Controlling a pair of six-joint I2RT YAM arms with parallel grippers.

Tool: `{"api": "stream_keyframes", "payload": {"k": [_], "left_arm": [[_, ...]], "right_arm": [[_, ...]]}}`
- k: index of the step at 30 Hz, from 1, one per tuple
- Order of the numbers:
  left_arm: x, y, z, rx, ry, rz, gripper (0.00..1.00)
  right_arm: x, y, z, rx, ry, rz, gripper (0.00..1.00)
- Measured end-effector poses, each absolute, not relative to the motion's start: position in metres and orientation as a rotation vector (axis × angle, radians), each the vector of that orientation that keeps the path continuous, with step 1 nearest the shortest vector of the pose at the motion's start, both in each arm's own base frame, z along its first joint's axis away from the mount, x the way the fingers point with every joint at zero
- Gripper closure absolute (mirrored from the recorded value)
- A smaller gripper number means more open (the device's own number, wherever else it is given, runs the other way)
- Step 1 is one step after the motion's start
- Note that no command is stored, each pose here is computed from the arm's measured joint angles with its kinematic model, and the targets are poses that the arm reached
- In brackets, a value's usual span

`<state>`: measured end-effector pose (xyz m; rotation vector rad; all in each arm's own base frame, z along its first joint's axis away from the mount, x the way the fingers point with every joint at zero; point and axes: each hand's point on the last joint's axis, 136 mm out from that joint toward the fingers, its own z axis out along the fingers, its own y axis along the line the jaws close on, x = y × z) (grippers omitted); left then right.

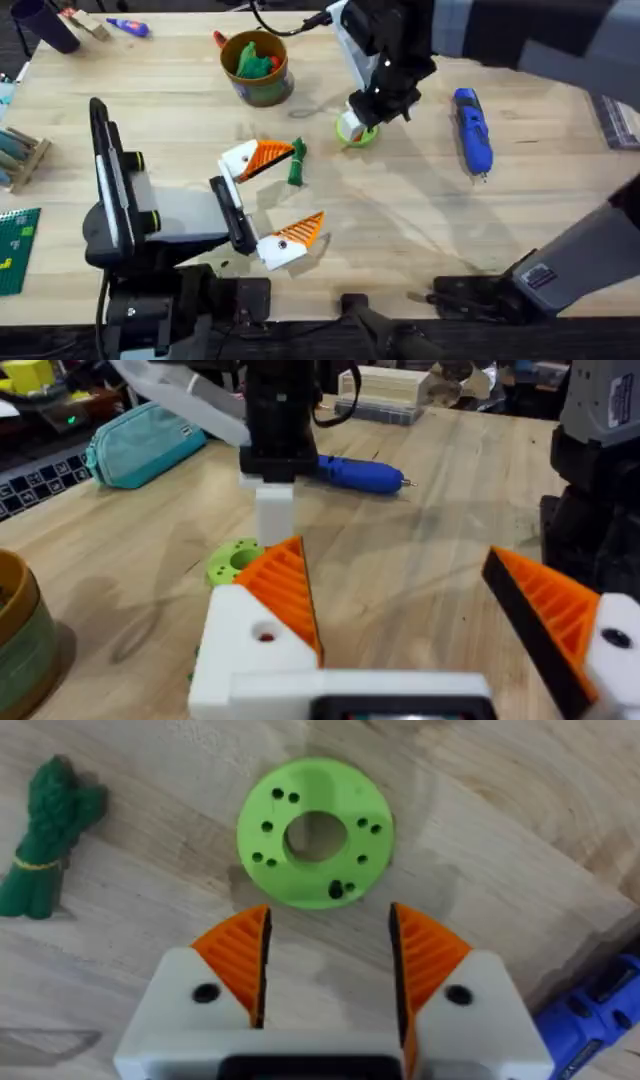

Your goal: Pick up the gripper from the table and insert it into the empty holder that is missing its gripper. Then pick up a screw, insert it into the mounting hole, and use the screwdriver to tighten it. Finally, clean up the table by picking up the vegetable and placing it into the bucket.

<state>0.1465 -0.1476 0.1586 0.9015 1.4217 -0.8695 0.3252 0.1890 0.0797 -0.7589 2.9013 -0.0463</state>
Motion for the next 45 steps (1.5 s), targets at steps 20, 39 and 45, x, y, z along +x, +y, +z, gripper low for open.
{"api": "stream_keyframes", "payload": {"k": [20,39,45], "left_arm": [[0.147,-0.148,0.159,0.901,1.422,-0.870,0.015],[0.147,-0.148,0.159,0.901,1.422,-0.870,0.015],[0.147,-0.148,0.159,0.901,1.422,-0.870,0.015]], "right_arm": [[0.336,0.192,0.057,-0.753,2.915,-0.053,0.651],[0.336,0.191,0.057,-0.748,2.917,-0.054,0.897],[0.336,0.191,0.057,-0.746,2.917,-0.056,0.995]]}}
